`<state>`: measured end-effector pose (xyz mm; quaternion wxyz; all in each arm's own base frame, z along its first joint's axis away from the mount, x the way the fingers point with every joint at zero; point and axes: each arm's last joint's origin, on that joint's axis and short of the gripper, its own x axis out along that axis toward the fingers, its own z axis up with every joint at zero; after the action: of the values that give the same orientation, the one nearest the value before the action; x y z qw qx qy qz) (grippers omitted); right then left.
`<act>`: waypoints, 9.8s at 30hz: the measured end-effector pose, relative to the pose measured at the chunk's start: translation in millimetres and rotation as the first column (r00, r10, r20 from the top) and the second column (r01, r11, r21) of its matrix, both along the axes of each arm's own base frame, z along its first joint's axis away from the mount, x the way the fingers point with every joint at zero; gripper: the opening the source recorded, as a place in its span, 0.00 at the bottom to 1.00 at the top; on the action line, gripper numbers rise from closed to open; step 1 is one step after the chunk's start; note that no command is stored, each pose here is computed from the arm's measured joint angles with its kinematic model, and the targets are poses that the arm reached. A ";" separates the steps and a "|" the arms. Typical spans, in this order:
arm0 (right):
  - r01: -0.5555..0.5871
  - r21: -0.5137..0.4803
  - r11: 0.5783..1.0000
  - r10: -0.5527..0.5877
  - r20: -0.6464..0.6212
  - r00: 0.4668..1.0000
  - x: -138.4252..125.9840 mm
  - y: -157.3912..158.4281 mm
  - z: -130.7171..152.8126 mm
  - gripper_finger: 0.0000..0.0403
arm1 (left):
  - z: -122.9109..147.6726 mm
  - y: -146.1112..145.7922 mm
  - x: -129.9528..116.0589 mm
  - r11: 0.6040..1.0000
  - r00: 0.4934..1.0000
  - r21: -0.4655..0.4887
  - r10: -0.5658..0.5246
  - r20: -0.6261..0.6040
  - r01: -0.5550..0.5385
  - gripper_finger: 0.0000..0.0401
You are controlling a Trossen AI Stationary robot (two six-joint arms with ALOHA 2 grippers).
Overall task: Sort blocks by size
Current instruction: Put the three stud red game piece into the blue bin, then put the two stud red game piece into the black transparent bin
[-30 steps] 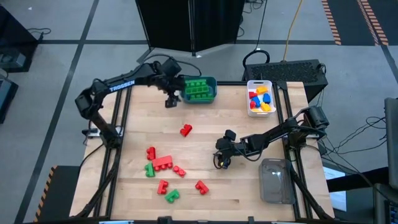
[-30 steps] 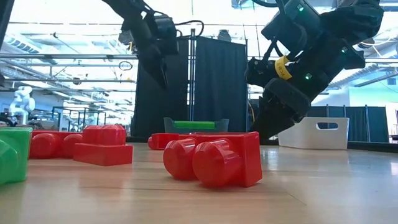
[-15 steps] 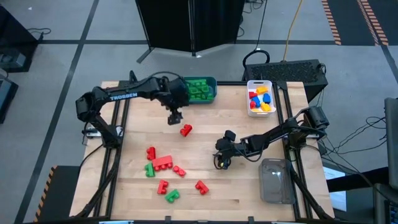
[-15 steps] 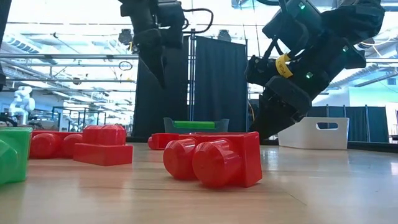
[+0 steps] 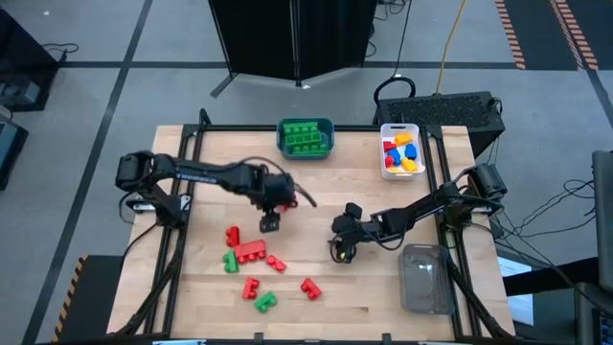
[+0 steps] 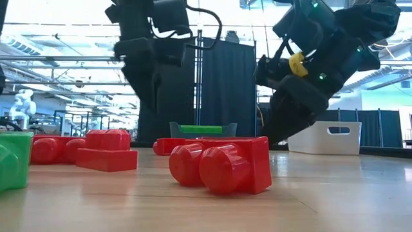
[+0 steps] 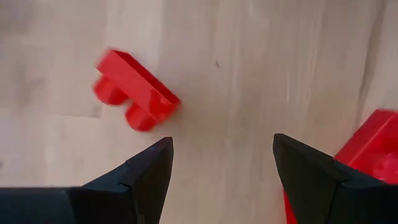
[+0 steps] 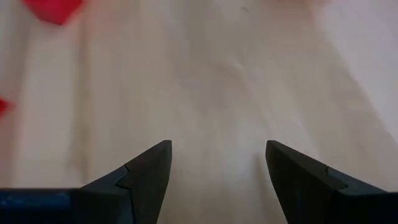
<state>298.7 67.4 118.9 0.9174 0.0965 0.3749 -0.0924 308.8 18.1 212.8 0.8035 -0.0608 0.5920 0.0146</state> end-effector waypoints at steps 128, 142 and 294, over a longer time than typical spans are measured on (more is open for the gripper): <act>-0.336 -0.139 0.932 0.306 -0.195 0.932 108.0 35.7 22.4 0.74 | -91.7 -127.9 -101.2 0.975 0.871 0.132 0.092 0.483 -0.176 0.45; -0.196 -0.196 0.961 0.158 -0.196 0.968 81.6 46.8 6.5 0.74 | -62.1 -108.1 -62.1 0.964 0.791 0.220 -0.019 0.612 -0.147 0.45; -0.028 -0.135 0.990 0.066 0.280 0.958 -6.1 -48.2 22.5 0.74 | 100.0 175.9 -1.5 0.931 0.926 0.289 0.112 0.360 -0.225 0.80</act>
<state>292.7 19.2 141.4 0.9679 0.0399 0.2347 -0.0800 307.2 194.0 312.9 0.8874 0.0196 0.4276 0.1712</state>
